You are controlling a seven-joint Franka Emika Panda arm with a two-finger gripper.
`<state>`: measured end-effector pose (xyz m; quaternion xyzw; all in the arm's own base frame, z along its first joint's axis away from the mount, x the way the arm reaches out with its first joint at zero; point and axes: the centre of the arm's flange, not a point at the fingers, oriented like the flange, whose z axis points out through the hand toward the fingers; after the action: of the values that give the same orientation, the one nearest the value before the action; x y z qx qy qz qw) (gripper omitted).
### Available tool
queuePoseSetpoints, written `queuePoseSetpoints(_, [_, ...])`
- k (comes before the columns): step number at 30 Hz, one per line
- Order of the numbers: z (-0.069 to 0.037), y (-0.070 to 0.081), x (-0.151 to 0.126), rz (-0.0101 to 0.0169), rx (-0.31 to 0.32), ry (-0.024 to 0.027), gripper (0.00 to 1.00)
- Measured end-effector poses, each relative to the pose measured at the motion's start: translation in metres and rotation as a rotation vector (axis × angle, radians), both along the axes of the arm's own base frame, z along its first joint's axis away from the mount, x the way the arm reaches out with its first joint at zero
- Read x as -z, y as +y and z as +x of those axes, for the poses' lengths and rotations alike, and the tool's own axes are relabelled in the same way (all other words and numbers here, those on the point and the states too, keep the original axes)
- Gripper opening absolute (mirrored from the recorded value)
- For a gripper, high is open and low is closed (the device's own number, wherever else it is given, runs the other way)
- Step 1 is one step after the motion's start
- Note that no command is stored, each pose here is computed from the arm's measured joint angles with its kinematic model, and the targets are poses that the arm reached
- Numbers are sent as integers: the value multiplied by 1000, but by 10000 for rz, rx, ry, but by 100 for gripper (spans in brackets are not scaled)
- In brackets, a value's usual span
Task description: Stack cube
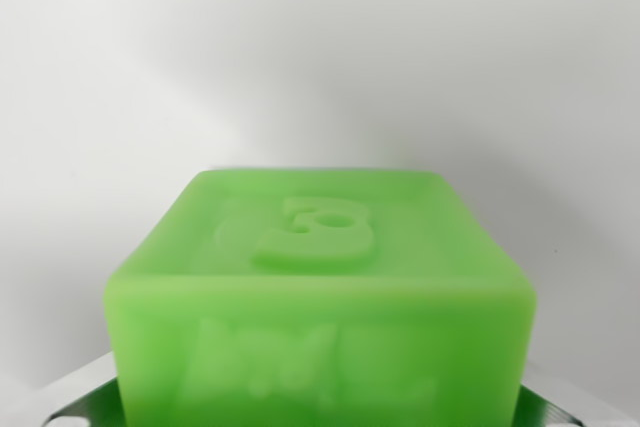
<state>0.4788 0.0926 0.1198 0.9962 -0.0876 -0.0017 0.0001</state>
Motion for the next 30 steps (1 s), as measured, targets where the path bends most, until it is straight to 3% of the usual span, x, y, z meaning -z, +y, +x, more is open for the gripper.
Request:
queuePoseSetpoints(4, [0,0,-8,-4,-5,-29,0])
queuePoseSetpoints(11, [1,0,-22,-18,-15,-32,0])
queuePoseSetpoints(26, [2,0,-65,-15,61,-100,0])
queuePoseSetpoints(30, [8,-1,-67,-6,359,-73,0])
